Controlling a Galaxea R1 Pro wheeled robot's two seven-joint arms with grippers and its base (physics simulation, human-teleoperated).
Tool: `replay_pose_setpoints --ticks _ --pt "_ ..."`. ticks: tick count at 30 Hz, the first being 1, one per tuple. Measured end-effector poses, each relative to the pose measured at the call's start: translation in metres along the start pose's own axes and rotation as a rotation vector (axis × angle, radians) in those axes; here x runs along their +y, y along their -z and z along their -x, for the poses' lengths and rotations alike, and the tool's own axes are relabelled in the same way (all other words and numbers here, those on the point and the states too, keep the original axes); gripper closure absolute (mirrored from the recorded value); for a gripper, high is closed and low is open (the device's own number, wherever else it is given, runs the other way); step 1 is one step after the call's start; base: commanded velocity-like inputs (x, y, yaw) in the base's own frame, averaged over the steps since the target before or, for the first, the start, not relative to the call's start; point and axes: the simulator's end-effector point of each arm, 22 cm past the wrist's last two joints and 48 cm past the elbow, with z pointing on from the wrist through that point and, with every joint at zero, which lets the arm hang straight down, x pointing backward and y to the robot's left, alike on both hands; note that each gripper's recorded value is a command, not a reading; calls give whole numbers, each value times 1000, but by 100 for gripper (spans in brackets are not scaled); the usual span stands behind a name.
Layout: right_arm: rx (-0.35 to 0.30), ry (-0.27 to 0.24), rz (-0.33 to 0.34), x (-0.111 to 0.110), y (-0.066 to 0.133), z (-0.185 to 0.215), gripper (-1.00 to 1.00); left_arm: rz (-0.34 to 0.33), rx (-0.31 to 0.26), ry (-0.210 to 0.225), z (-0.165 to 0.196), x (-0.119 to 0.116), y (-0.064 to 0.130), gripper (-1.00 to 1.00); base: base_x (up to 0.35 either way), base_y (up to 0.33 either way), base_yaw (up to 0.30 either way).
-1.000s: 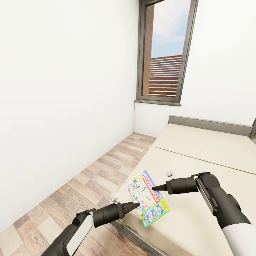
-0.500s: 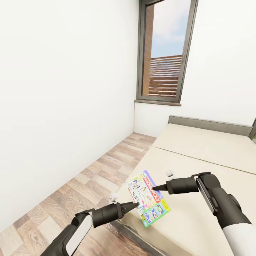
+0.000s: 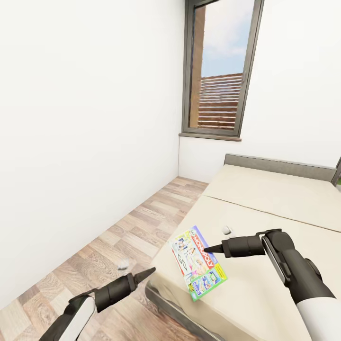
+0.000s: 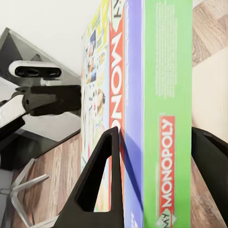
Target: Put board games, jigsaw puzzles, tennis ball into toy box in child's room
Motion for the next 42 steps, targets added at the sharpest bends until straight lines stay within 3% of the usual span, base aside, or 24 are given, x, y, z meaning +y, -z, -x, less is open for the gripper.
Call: replay_pose_setpoints --ticks 3,4,5,9,13,25,33,42 --pt "-2 0 -2 0 1 1 100 35 -69 23 16 14 21 -100 0 0 0" --pt "-8 -1 -3 -1 2 2 100 75 -161 47 38 30 47 -100 0 0 0" --pt "-10 -2 -3 -1 2 2 100 88 -190 55 45 34 56 -100 0 0 0" --pt "-12 -3 -3 -1 3 3 100 108 -227 65 52 41 67 -100 0 0 0" --pt "-14 -4 -3 -2 4 3 100 169 -262 80 57 56 81 -100 0 0 0" --pt "-22 13 -10 0 7 8 100 369 -294 112 59 91 90 -100 0 0 0" --pt "-35 24 -26 -1 11 14 100 384 -278 140 60 81 77 -100 0 0 0" --pt "-47 29 -70 -10 13 23 100 358 -246 127 61 58 58 -100 0 0 0"
